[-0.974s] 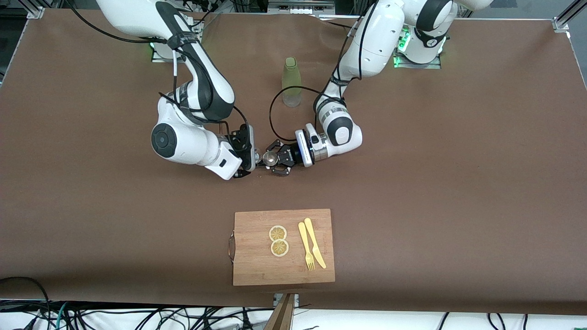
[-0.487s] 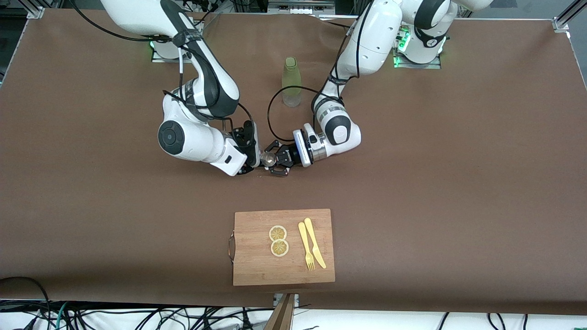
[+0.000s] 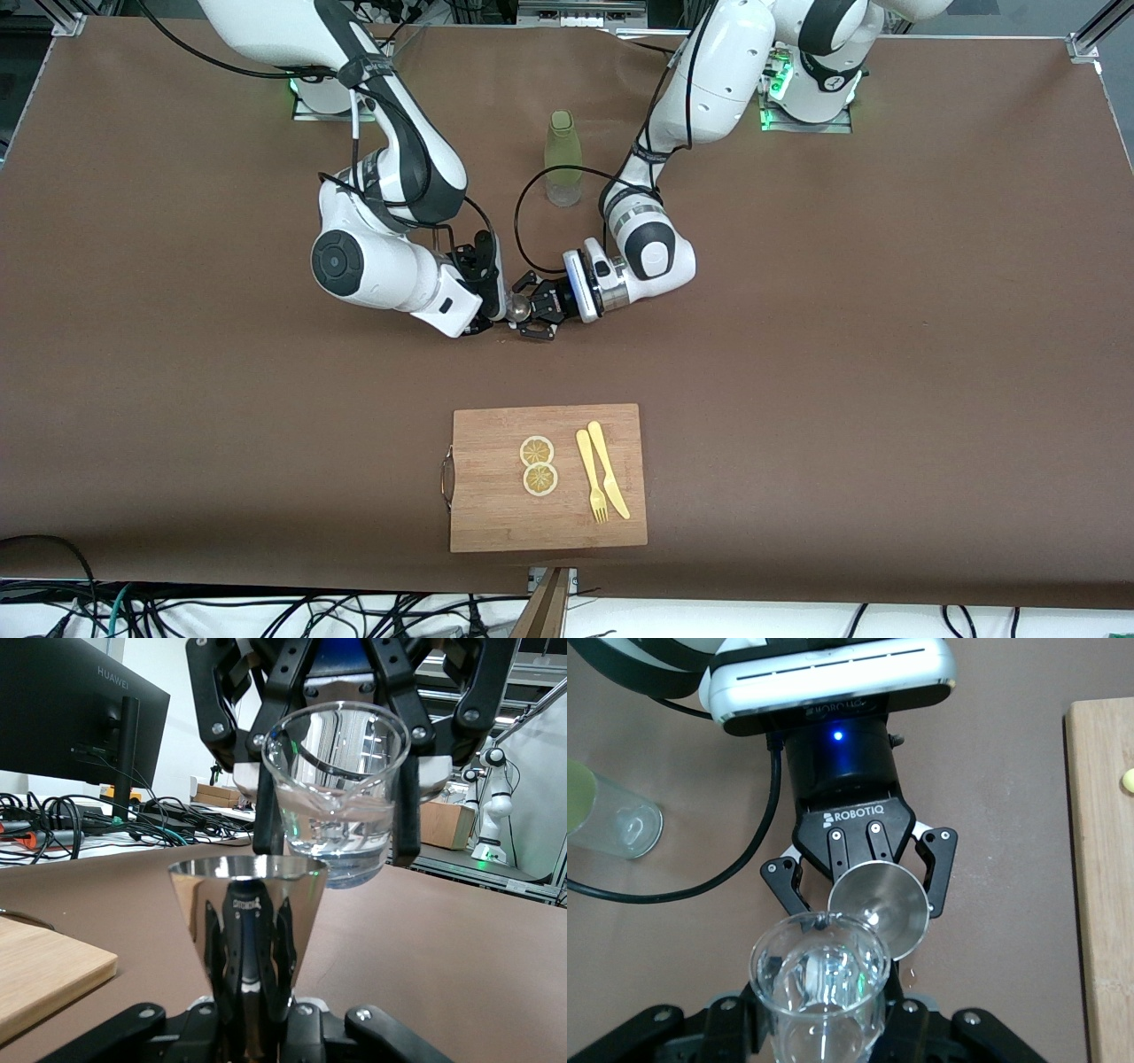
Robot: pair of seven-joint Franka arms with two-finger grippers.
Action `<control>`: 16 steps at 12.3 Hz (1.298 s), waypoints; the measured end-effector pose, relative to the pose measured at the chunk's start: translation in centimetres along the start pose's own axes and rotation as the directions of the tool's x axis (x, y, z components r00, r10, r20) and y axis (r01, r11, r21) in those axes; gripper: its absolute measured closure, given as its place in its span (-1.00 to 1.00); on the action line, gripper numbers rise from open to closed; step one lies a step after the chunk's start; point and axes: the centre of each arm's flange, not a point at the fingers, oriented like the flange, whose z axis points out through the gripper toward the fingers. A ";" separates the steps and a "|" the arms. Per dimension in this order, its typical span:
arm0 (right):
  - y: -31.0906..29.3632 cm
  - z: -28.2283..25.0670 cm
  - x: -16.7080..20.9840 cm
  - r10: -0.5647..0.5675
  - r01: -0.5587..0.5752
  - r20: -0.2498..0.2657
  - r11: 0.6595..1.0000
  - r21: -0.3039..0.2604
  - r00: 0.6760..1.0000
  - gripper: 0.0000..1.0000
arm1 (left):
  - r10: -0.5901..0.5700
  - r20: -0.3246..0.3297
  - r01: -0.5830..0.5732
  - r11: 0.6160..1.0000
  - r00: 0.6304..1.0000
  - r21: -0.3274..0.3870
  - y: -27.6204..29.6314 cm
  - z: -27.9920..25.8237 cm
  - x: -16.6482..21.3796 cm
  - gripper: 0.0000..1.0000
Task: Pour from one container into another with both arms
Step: 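Tilt the glass with the right gripper, pouring into the held jigger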
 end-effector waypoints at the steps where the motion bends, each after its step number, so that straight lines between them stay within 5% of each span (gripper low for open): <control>1: 0.0 0.0 0.0 0.005 -0.005 0.010 1.000 -0.001 1.000 0.01 | 0.000 0.000 0.000 1.000 1.000 0.000 0.0 0.0 0.0 0.82; 16: 0.0 0.0 0.4 0.039 -0.039 0.019 0.999 -0.022 0.999 0.01 | 0.001 0.000 -0.001 1.000 1.000 0.000 0.0 0.0 0.0 0.82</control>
